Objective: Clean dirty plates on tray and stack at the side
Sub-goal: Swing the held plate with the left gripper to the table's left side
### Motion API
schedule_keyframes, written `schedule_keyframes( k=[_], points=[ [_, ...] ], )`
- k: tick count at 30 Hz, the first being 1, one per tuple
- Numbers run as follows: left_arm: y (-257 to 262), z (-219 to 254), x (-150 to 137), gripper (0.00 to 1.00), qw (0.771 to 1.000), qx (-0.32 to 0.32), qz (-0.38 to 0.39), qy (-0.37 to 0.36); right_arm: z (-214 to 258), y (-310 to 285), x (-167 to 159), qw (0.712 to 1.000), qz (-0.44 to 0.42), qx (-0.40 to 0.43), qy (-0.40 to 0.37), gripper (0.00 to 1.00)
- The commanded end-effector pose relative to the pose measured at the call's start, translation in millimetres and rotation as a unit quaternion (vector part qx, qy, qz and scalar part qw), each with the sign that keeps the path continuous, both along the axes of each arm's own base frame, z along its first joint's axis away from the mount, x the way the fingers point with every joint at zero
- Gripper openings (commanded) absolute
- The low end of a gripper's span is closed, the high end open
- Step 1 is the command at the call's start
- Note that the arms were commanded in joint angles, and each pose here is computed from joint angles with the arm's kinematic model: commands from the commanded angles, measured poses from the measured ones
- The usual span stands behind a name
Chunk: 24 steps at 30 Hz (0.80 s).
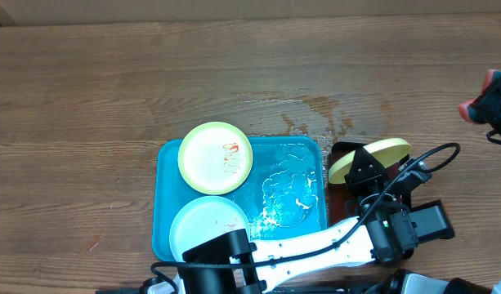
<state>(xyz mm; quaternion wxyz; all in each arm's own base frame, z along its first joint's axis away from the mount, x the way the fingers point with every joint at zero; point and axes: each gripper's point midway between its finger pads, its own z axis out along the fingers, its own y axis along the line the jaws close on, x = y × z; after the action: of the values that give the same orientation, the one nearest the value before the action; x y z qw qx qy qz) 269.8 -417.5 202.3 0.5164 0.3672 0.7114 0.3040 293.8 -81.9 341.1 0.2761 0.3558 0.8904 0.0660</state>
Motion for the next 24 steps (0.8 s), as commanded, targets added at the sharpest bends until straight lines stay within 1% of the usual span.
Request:
schedule_keyframes(
  k=[1, 5, 8, 13, 16, 19, 24],
  points=[
    [-3, 11, -1, 0.04, 1.0, -0.01, 0.006, -0.018, 12, 0, -1, 1.0, 0.001, -0.005, -0.02, 0.04],
    [-4, 10, -1, 0.04, 1.0, -0.016, 0.005, -0.014, 12, 0, -1, 1.0, 0.001, -0.005, -0.02, 0.04],
    [-7, 2, -2, 0.04, 1.0, -0.028, -0.002, 0.007, 12, 0, -1, 1.0, 0.001, -0.005, -0.019, 0.04],
    [4, 1, 6, 0.04, 0.999, -0.049, 0.017, 0.015, 12, 0, -1, 1.0, 0.001, -0.005, -0.019, 0.04],
    [7, -1, 12, 0.04, 0.997, -0.066, 0.013, 0.046, 12, 0, -1, 1.0, 0.001, -0.005, -0.018, 0.04],
    [13, 1, 17, 0.04, 0.988, -0.118, 0.013, 0.095, 10, 0, -1, 1.0, 0.001, -0.004, -0.016, 0.04],
    [30, 23, 27, 0.04, 0.958, -0.226, 0.017, 0.176, 7, -1, 1, 1.0, 0.001, -0.001, -0.008, 0.04]
  ],
)
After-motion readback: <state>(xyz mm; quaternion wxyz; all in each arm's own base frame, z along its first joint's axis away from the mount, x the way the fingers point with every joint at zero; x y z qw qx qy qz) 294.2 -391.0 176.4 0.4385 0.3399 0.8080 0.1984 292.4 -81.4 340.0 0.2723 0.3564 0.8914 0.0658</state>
